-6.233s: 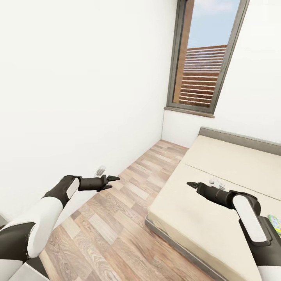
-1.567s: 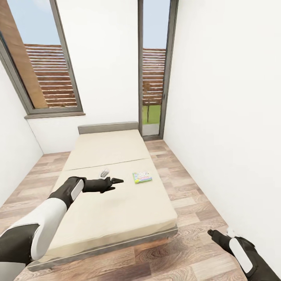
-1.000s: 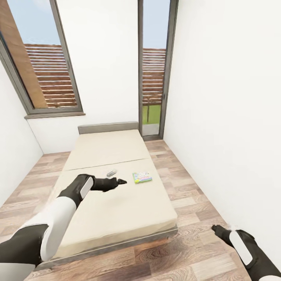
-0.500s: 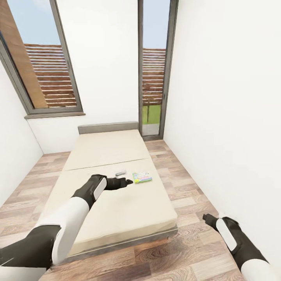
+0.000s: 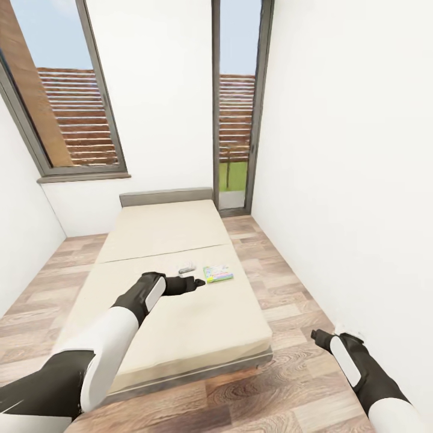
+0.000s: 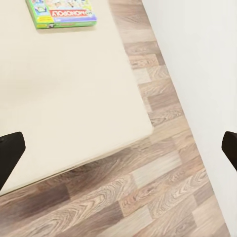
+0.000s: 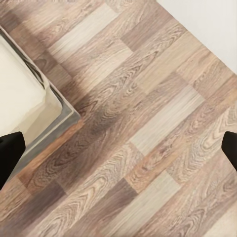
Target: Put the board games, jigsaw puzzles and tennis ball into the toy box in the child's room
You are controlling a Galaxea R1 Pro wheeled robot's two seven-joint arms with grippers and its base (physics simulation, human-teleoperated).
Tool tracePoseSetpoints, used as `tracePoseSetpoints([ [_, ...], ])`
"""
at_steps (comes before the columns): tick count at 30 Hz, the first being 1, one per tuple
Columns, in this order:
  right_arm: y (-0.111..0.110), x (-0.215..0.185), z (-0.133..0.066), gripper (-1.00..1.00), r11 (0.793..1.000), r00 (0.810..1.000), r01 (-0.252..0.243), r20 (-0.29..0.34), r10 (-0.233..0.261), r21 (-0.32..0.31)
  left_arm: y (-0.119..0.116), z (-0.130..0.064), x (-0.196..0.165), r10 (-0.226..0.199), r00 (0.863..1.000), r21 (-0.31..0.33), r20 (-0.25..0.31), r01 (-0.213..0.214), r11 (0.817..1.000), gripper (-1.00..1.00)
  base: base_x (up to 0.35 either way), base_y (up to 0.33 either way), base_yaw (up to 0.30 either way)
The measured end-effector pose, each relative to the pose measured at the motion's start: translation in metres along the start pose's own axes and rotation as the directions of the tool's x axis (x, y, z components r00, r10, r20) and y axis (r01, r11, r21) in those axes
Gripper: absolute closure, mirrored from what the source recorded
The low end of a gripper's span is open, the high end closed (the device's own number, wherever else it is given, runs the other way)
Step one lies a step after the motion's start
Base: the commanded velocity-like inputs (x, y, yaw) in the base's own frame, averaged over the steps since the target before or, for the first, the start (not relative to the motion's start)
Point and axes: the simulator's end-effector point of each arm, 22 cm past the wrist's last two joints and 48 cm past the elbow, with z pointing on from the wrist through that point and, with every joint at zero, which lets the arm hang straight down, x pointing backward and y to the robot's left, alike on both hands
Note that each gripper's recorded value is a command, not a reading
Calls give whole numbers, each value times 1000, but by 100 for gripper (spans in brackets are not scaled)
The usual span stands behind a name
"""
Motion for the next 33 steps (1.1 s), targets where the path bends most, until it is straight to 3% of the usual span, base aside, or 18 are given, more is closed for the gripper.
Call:
tracePoseSetpoints([
  [19,-2,1,0,-100,1000,1000,10,3,-10,5,-2,3,10,-14,1000,6,-10,14,1000,-100,176,-203,75],
  [26,21,9,-2,-100,993,994,113,13,-113,-17,-3,4,11,-17,1000,9,-11,18,1000,-100,23,-20,3],
  [33,25,8,-2,-100,991,991,134,23,-133,-23,-3,3,12,-18,1000,9,-12,18,1000,-100,23,-126,0],
])
